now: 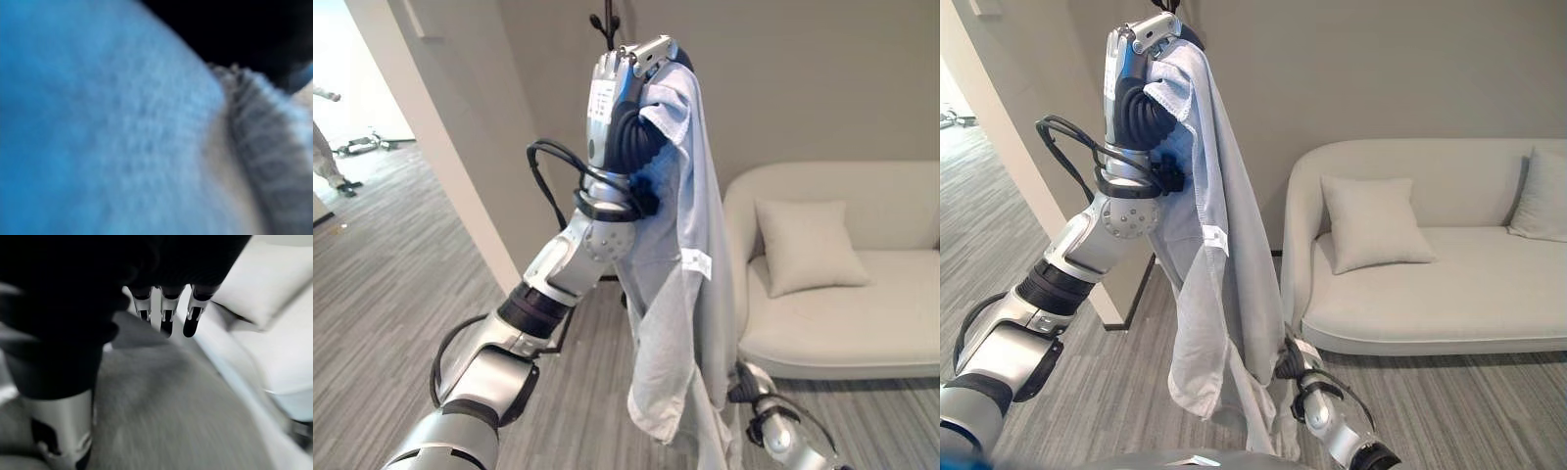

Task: Hang the clothes on the sofa on the clothes rack.

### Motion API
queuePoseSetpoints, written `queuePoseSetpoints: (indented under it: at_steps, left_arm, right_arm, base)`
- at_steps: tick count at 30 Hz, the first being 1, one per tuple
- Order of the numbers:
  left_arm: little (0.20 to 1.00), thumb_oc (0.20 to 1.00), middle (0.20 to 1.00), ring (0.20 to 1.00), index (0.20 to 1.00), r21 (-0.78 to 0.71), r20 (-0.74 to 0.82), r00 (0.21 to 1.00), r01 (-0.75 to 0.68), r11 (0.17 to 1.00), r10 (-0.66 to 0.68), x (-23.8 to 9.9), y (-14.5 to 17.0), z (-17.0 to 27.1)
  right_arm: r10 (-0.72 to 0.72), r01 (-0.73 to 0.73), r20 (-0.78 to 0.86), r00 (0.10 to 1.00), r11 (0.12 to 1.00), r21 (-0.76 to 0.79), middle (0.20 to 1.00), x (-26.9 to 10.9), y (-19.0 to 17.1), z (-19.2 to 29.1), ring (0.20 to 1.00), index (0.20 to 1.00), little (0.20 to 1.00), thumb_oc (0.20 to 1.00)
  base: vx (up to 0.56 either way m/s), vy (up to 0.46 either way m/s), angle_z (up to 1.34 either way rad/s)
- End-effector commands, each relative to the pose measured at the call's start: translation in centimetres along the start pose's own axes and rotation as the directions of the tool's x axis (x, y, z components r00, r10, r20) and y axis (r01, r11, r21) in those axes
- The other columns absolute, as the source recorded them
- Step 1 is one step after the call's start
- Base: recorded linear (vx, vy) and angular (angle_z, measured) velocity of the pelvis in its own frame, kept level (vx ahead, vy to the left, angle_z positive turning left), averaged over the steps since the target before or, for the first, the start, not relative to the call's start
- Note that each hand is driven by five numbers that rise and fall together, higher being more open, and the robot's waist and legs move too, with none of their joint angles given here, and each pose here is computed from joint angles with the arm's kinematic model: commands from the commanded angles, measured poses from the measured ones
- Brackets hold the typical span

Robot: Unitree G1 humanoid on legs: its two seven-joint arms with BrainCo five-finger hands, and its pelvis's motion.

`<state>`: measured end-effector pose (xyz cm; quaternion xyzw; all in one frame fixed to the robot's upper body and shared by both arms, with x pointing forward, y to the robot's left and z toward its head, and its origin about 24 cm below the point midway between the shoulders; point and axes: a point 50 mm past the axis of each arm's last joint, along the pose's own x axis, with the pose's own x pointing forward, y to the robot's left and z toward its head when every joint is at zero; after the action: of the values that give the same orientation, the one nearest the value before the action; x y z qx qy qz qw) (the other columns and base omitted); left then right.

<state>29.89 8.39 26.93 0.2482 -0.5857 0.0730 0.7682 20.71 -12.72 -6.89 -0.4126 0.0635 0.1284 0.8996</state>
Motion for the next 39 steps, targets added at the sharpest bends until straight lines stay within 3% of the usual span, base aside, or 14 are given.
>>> queuePoseSetpoints:
  at_steps: [1,2,5,17,18,19,20,28,34,39]
  left_arm:
    - [0.2,0.2,0.2,0.2,0.2,-0.017,0.086,0.991,-0.102,0.995,0.103,4.4,0.5,1.1]
    - [0.2,0.2,0.2,0.2,0.2,-0.043,0.081,0.99,-0.116,0.992,0.12,4.4,0.3,1.4]
    - [0.2,0.2,0.2,0.2,0.2,-0.079,0.086,0.987,-0.128,0.989,0.134,4.6,0.1,2.1]
    - [0.2,0.2,0.2,0.2,0.2,-0.206,0.074,0.969,-0.218,0.954,0.237,6.2,-0.5,4.2]
    - [0.2,0.2,0.2,0.2,0.2,-0.229,0.077,0.967,-0.222,0.948,0.245,6.5,-0.6,4.6]
    - [0.2,0.2,0.2,0.2,0.2,-0.229,0.077,0.966,-0.222,0.948,0.245,6.5,-0.6,4.6]
    - [0.2,0.2,0.2,0.2,0.2,-0.252,0.075,0.966,-0.221,0.942,0.247,6.6,-0.6,4.9]
    - [0.2,0.2,0.2,0.2,0.2,-0.251,0.072,0.96,-0.244,0.937,0.27,6.8,-0.1,4.8]
    - [0.2,0.2,0.2,0.2,0.2,-0.143,0.072,0.954,-0.278,0.95,0.29,6.1,1.3,3.4]
    - [0.2,0.2,0.2,0.2,0.2,-0.005,0.085,0.95,-0.302,0.953,0.301,4.5,3.6,1.7]
  right_arm:
    - [-0.16,0.16,0.179,0.971,0.987,0.019,1.0,2.5,-2.4,3.4,1.0,1.0,1.0,1.0]
    - [-0.241,0.226,0.165,0.956,0.968,0.106,1.0,2.9,-2.8,4.0,1.0,1.0,1.0,1.0]
    - [-0.283,0.261,0.106,0.953,0.948,0.18,1.0,3.1,-2.7,3.8,1.0,1.0,1.0,1.0]
    - [-0.157,0.144,0.04,0.987,0.963,0.228,1.0,3.3,0.2,4.0,1.0,1.0,1.0,1.0]
    - [-0.133,0.12,0.05,0.99,0.97,0.209,0.743,3.5,0.4,4.2,0.743,0.743,0.743,0.743]
    - [-0.133,0.12,0.05,0.99,0.97,0.209,0.542,3.5,0.4,4.2,0.542,0.542,0.542,0.542]
    - [-0.117,0.106,0.046,0.992,0.975,0.194,0.2,3.6,0.6,4.1,0.2,0.2,0.2,0.2]
    - [-0.131,0.13,0.002,0.991,0.982,0.141,0.2,3.5,0.4,3.0,0.2,0.2,0.2,0.2]
    - [-0.308,0.328,-0.131,0.942,0.927,0.182,0.2,2.7,-2.2,0.4,0.2,0.2,0.2,0.2]
    - [-0.58,0.608,-0.204,0.789,0.784,0.122,0.2,0.4,-8.4,-2.7,0.2,0.2,0.2,0.2]
  base:
    - [0.0,0.0,0.0]
    - [0.0,0.0,0.0]
    - [0.0,0.0,0.0]
    - [0.02,0.014,0.06]
    - [0.0,0.0,0.0]
    - [0.0,0.0,0.0]
    - [0.01,0.007,0.05]
    - [0.0,0.0,0.02]
    - [0.01,-0.01,-0.03]
    - [0.02,-0.02,-0.11]
